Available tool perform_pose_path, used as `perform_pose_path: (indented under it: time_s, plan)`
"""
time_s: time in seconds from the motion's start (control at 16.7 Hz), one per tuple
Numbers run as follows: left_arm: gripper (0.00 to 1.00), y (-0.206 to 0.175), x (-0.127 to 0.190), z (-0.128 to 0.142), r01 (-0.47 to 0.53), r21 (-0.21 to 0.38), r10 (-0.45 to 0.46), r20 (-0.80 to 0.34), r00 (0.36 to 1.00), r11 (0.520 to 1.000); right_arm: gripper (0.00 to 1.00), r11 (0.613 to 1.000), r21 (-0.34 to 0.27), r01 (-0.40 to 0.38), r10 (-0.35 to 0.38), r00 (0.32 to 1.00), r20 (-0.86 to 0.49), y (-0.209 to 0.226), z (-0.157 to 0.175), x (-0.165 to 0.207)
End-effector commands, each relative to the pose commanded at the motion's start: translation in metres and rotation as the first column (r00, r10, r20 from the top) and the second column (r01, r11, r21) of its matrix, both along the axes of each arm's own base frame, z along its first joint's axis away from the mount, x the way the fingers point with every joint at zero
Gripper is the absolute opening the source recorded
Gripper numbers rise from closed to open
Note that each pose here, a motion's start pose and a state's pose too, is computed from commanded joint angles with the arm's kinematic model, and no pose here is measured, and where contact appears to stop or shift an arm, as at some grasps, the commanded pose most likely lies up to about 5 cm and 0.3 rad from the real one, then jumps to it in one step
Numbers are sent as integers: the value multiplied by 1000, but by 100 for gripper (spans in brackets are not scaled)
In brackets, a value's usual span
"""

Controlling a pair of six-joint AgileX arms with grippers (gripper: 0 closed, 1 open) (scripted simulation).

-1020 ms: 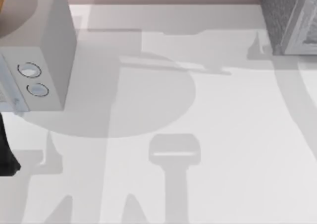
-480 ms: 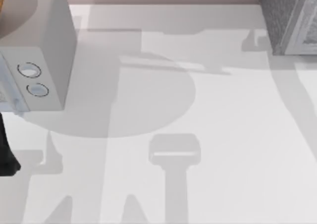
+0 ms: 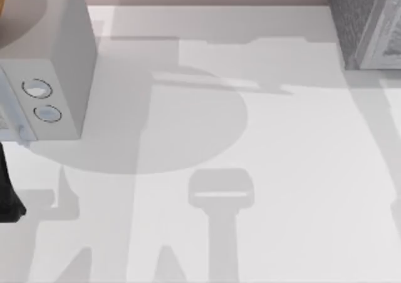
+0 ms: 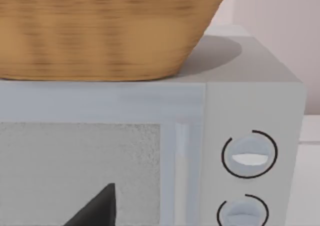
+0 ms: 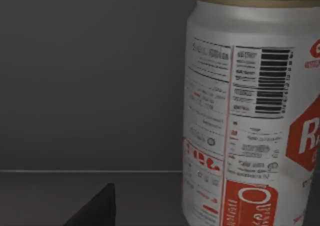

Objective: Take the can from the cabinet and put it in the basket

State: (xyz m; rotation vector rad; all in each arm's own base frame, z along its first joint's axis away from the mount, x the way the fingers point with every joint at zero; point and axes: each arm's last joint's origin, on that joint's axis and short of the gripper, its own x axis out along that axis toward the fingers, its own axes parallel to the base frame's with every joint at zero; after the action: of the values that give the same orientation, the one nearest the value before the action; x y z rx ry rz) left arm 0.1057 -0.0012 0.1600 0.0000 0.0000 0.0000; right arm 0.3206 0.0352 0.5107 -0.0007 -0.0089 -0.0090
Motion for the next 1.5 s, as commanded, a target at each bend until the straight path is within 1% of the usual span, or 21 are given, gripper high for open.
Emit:
perform_pose_path:
  time_s: [0.18, 0.48, 0.6, 1.08, 1.38, 1.5]
  plan:
    - [100, 0, 0, 0, 0, 0, 0, 0, 1000, 1000, 100, 1000, 1, 0, 0, 1000, 0, -6, -4, 22]
    - [100, 0, 0, 0, 0, 0, 0, 0, 1000, 1000, 100, 1000, 1, -3, 3, 1000, -4, -5, -5, 23]
    - [100, 0, 0, 0, 0, 0, 0, 0, 1000, 1000, 100, 1000, 1, -1, 1, 1000, -1, -5, -3, 29]
    - [100, 0, 0, 0, 0, 0, 0, 0, 1000, 1000, 100, 1000, 2, 0, 0, 1000, 1, -7, -2, 78]
    - [100, 0, 0, 0, 0, 0, 0, 0, 1000, 1000, 100, 1000, 2, 0, 0, 1000, 0, -7, -3, 83]
    - [100, 0, 0, 0, 0, 0, 0, 0, 1000, 1000, 85, 1000, 2, 0, 0, 1000, 0, -7, -3, 83]
